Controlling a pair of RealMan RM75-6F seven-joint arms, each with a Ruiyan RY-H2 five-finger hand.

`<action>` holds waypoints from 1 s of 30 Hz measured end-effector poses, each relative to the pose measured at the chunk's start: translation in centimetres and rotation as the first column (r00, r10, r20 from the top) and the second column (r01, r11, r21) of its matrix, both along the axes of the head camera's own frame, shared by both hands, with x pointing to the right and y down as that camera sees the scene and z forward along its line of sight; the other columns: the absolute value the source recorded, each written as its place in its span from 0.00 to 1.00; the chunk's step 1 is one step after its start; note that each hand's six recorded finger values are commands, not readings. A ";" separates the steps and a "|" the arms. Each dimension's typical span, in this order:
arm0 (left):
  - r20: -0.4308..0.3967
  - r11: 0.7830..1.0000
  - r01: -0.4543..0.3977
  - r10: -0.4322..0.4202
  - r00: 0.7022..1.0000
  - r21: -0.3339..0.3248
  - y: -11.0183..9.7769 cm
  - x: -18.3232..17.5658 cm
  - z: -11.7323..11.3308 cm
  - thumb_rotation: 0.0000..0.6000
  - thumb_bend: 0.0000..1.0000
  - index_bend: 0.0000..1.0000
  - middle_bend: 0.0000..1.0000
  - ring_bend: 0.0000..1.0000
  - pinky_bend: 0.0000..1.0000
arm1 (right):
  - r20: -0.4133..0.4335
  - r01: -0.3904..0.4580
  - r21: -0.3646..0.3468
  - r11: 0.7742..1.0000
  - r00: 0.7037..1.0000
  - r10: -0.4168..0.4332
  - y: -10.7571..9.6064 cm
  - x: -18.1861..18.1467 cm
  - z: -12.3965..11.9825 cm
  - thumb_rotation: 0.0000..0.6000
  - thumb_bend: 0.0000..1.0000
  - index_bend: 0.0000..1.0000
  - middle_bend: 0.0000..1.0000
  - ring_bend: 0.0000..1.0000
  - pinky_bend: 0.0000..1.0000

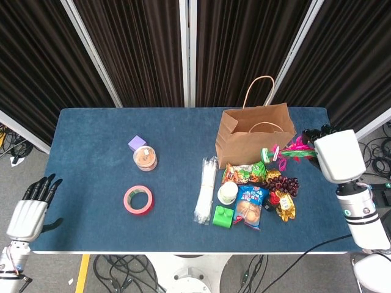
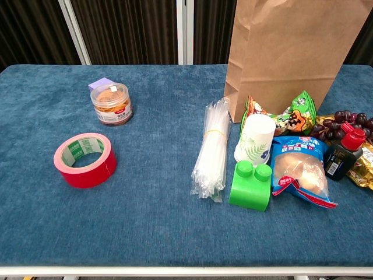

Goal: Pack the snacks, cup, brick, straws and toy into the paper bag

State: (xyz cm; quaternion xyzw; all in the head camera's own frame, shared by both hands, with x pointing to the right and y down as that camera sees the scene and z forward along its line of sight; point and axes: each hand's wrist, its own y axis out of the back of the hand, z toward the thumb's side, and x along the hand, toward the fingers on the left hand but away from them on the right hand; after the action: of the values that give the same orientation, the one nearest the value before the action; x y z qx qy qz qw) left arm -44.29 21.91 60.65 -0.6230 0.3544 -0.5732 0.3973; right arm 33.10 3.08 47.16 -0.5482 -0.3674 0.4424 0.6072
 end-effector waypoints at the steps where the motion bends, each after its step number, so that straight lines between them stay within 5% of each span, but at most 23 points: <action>1: -0.001 1.000 -0.002 0.002 1.000 0.001 0.0 0.1 0.0 1.00 0.18 0.11 0.11 0.01 0.14 | 0.005 -0.004 0.013 1.000 1.000 0.003 -0.2 0.0 -0.7 1.00 0.40 0.94 0.75 0.65 0.77; 6: -0.001 1.000 -0.006 0.006 1.000 0.006 -0.2 0.3 -0.2 1.00 0.18 0.11 0.11 0.01 0.14 | 0.031 -0.031 0.080 0.996 0.999 0.029 -1.8 -0.2 -3.9 1.00 0.40 0.94 0.76 0.66 0.78; 12: 0.002 1.000 -0.004 0.004 1.000 0.007 -0.3 0.1 -0.3 1.00 0.18 0.11 0.11 0.01 0.14 | 0.020 -0.079 0.111 0.991 0.997 0.077 -4.0 -0.2 -5.0 1.00 0.40 0.94 0.76 0.66 0.78; 30: 0.018 0.999 0.024 -0.024 1.000 -0.022 -0.6 -1.8 0.8 1.00 0.18 0.11 0.10 0.01 0.14 | -0.133 -0.198 0.170 0.965 0.966 0.222 -12.9 -1.1 -1.3 1.00 0.40 0.95 0.76 0.66 0.78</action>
State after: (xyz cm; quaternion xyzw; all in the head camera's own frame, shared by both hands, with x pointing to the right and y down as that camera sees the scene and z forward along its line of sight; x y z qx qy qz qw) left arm -46.07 21.27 61.43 -0.6179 0.3521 -0.5872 0.3865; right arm 32.00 -9.82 45.86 -0.4223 -0.4099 0.5148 0.6235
